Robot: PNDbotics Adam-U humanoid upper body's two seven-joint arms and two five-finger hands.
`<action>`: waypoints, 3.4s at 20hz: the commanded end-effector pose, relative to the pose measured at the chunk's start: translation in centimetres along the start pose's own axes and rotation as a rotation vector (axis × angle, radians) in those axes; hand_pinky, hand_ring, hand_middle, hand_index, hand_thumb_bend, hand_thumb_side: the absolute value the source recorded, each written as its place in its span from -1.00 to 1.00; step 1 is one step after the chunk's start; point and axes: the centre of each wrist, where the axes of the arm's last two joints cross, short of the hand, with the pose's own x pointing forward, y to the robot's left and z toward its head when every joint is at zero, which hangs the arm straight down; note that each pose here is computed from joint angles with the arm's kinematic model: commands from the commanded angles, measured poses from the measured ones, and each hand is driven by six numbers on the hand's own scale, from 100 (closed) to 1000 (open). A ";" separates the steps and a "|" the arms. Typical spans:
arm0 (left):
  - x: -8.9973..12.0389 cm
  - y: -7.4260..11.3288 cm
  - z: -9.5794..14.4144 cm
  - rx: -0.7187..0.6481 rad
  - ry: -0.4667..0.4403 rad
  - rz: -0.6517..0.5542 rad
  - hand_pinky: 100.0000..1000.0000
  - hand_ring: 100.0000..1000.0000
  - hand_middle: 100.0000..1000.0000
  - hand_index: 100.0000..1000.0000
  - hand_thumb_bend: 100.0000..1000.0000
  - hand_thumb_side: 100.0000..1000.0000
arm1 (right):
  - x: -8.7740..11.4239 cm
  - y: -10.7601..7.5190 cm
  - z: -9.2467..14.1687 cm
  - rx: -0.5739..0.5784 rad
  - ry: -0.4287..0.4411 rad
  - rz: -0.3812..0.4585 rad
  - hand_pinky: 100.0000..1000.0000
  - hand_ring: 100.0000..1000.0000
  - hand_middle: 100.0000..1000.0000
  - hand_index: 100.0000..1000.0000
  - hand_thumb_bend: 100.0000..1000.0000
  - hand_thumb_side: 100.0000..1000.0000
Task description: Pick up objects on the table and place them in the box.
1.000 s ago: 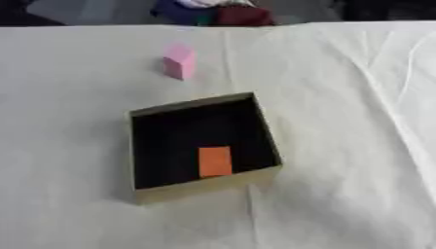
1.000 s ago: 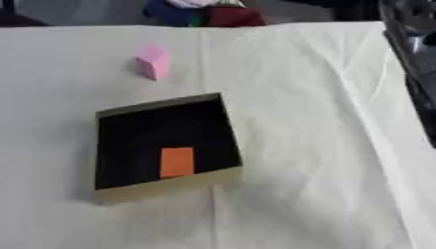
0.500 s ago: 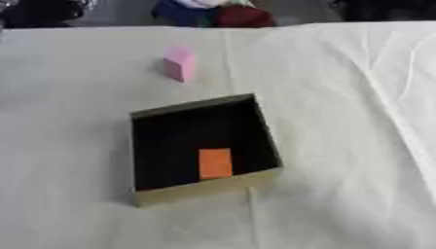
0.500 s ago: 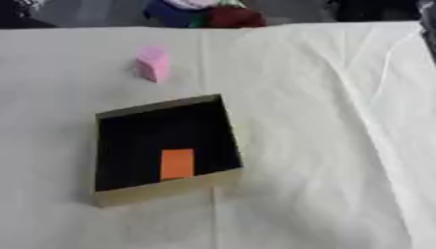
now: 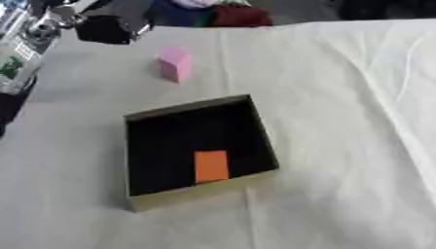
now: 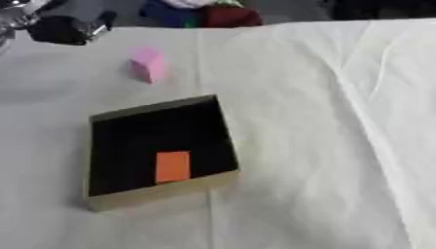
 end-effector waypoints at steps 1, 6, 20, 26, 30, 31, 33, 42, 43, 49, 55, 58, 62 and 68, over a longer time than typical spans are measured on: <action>-0.9 0.9 -0.5 -0.050 0.004 -0.047 0.26 0.53 0.58 0.91 -0.46 0.38 | 0.4 -0.9 -0.1 -0.024 -0.017 0.008 0.76 0.49 0.27 0.54 -1.00 0.78; -0.9 0.9 -1.0 -0.152 0.001 -0.109 0.27 0.56 0.64 0.97 -0.72 -0.04 | 0.3 -0.8 0.0 -0.028 -0.005 0.000 0.76 0.48 0.26 0.54 -1.00 0.78; -1.4 0.1 -1.5 -0.333 0.019 -0.188 0.34 0.65 0.66 1.00 -0.72 -0.25 | 0.1 -0.6 0.3 -0.044 0.023 -0.021 0.76 0.45 0.23 0.53 -1.00 0.80; -1.5 -0.2 -1.6 -0.340 0.040 -0.219 0.35 0.67 0.66 1.00 -0.62 -0.22 | 0.2 -0.6 0.2 -0.051 0.024 -0.030 0.76 0.44 0.22 0.53 -1.00 0.81; -1.6 -0.3 -1.6 -0.334 0.050 -0.235 0.36 0.69 0.68 1.00 -0.58 -0.23 | 0.3 -0.6 0.3 -0.055 0.026 -0.036 0.76 0.43 0.21 0.53 -1.00 0.82; -1.5 -0.2 -1.7 -0.330 0.052 -0.242 0.37 0.70 0.69 1.00 -0.56 -0.24 | 0.2 -0.6 0.3 -0.054 0.027 -0.038 0.76 0.43 0.21 0.52 -1.00 0.82; -1.5 -0.2 -1.7 -0.323 0.057 -0.255 0.37 0.70 0.69 1.00 -0.56 -0.24 | 0.2 -0.6 0.3 -0.053 0.029 -0.040 0.76 0.43 0.21 0.52 -1.00 0.82; -1.4 0.4 -2.1 -0.312 0.093 -0.327 0.36 0.70 0.69 1.00 -0.51 -0.30 | 0.2 -0.6 0.4 -0.053 0.031 -0.053 0.76 0.41 0.18 0.51 -1.00 0.84; -1.4 0.4 -2.2 -0.309 0.097 -0.337 0.36 0.69 0.68 1.00 -0.52 -0.30 | 0.2 -0.6 0.4 -0.053 0.033 -0.054 0.76 0.41 0.18 0.51 -1.00 0.84; -1.5 0.2 -2.3 -0.303 0.113 -0.352 0.35 0.69 0.67 1.00 -0.61 -0.33 | 0.0 -0.6 0.4 -0.050 0.039 -0.062 0.76 0.41 0.18 0.51 -1.00 0.85; -2.0 -0.6 -2.4 -0.337 0.140 -0.327 0.23 0.58 0.48 0.84 -0.92 -0.45 | -0.2 -0.7 0.5 -0.054 0.044 -0.066 0.77 0.41 0.18 0.51 -1.00 0.86; -2.1 -1.0 -2.4 -0.354 0.145 -0.306 0.11 0.42 0.25 0.61 -1.00 -0.49 | -0.4 -0.7 0.6 -0.056 0.051 -0.068 0.77 0.41 0.18 0.51 -1.00 0.87; -2.0 -0.8 -2.4 -0.332 0.146 -0.297 0.03 0.25 0.08 0.45 -1.00 -0.63 | -0.6 -0.6 0.7 -0.057 0.058 -0.072 0.77 0.41 0.18 0.51 -1.00 0.87; -1.7 0.2 -2.2 -0.253 0.129 -0.311 -0.01 0.15 0.01 0.39 -1.00 -0.84 | -1.0 -0.4 1.0 -0.058 0.075 -0.075 0.77 0.41 0.17 0.51 -1.00 0.87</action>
